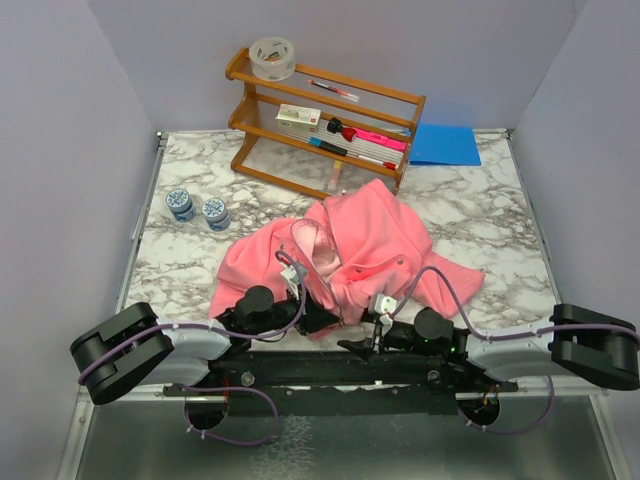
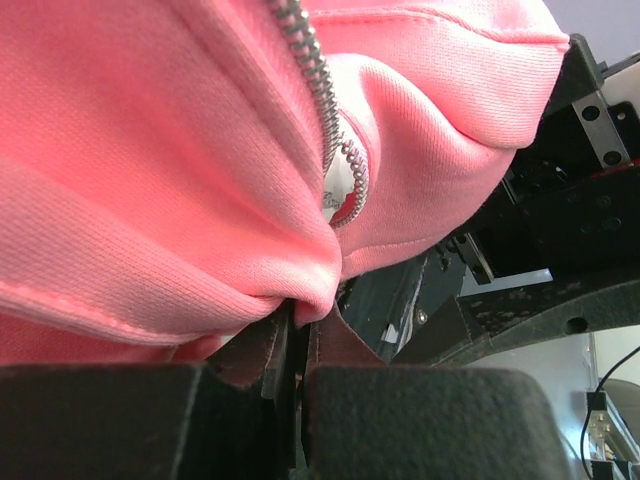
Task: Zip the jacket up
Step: Insert the zipper into the jacket.
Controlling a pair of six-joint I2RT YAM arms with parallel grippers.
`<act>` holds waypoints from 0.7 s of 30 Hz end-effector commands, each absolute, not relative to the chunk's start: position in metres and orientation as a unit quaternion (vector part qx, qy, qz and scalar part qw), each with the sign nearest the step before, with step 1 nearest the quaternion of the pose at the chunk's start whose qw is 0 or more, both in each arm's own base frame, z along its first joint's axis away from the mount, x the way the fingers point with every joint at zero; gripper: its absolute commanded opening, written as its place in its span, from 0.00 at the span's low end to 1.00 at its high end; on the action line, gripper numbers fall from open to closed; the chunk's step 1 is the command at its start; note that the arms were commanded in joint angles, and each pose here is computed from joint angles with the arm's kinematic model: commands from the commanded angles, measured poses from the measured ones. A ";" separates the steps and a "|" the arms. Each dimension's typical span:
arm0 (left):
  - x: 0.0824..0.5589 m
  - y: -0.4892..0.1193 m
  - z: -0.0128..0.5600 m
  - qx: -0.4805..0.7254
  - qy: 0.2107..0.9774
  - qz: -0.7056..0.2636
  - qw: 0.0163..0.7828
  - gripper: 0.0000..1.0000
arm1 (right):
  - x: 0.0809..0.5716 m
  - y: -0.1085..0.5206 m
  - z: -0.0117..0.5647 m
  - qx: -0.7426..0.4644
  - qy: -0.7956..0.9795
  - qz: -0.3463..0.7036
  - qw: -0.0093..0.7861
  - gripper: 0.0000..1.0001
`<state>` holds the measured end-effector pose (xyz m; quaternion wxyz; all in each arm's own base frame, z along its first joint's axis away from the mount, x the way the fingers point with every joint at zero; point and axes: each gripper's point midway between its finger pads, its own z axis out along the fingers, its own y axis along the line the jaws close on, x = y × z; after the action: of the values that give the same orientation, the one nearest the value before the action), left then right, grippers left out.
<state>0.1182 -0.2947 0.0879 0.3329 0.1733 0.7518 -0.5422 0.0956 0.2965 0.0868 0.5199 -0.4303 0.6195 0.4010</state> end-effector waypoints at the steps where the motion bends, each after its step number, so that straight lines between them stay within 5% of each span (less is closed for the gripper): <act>1: 0.115 -0.302 0.094 0.188 0.746 -0.551 0.323 0.00 | 0.088 0.300 0.087 -0.474 0.581 0.399 0.528 0.70; 21: 0.115 -0.307 0.100 0.193 0.741 -0.559 0.319 0.00 | 0.098 0.301 0.077 -0.493 0.577 0.361 0.542 0.64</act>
<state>0.1196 -0.3028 0.0963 0.3294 0.1807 0.7455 -0.5504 0.0958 0.3002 0.0700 0.5201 -0.4965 0.5927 0.3628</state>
